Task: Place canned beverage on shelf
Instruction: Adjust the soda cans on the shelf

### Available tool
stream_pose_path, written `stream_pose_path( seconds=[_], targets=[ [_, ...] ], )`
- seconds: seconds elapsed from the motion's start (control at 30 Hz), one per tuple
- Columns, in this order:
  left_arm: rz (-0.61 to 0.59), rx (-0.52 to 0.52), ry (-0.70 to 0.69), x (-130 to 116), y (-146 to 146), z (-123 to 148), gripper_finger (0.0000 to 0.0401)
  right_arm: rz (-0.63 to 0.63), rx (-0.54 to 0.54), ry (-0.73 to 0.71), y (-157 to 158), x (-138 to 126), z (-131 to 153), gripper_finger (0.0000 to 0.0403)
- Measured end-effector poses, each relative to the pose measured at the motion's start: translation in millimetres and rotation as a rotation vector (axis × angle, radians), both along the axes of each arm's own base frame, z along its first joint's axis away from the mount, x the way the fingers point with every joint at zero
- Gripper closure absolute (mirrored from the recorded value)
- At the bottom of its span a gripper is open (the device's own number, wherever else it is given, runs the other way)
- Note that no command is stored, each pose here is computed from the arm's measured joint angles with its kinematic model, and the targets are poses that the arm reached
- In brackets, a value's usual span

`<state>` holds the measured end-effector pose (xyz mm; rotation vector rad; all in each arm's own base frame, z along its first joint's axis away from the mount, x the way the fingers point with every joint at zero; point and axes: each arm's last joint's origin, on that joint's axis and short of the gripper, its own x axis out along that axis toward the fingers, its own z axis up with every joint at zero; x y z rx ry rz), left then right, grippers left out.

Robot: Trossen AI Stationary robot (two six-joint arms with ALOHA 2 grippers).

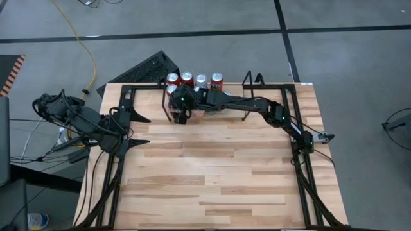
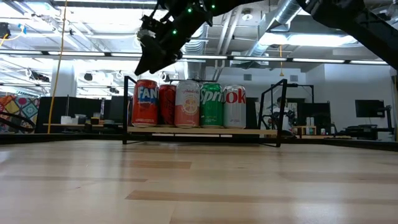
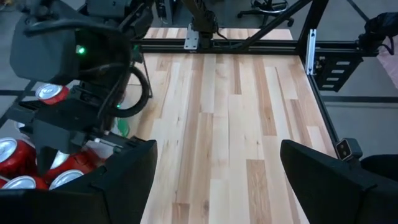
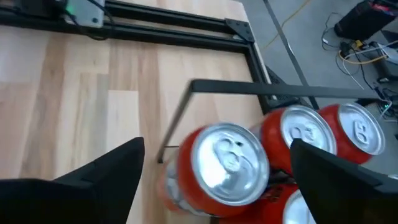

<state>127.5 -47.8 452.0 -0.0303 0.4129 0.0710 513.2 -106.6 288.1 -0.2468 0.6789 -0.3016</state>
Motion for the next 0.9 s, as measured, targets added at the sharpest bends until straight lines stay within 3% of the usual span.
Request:
stream_pose_path(
  seconds=[0.2,0.57,0.9],
  targets=[
    [0.004,0.010,0.004,2,-1,-1,0.0076,0.001,0.064,-0.037,-15,-2,-1,0.0025],
    [0.003,0.009,0.003,2,-1,-1,0.0076,0.020,0.061,-0.026,-16,0,-19,0.0027],
    [0.003,0.009,0.003,2,-1,0,0.0076,0.038,0.082,-0.065,-25,0,-16,0.0028]
  ],
)
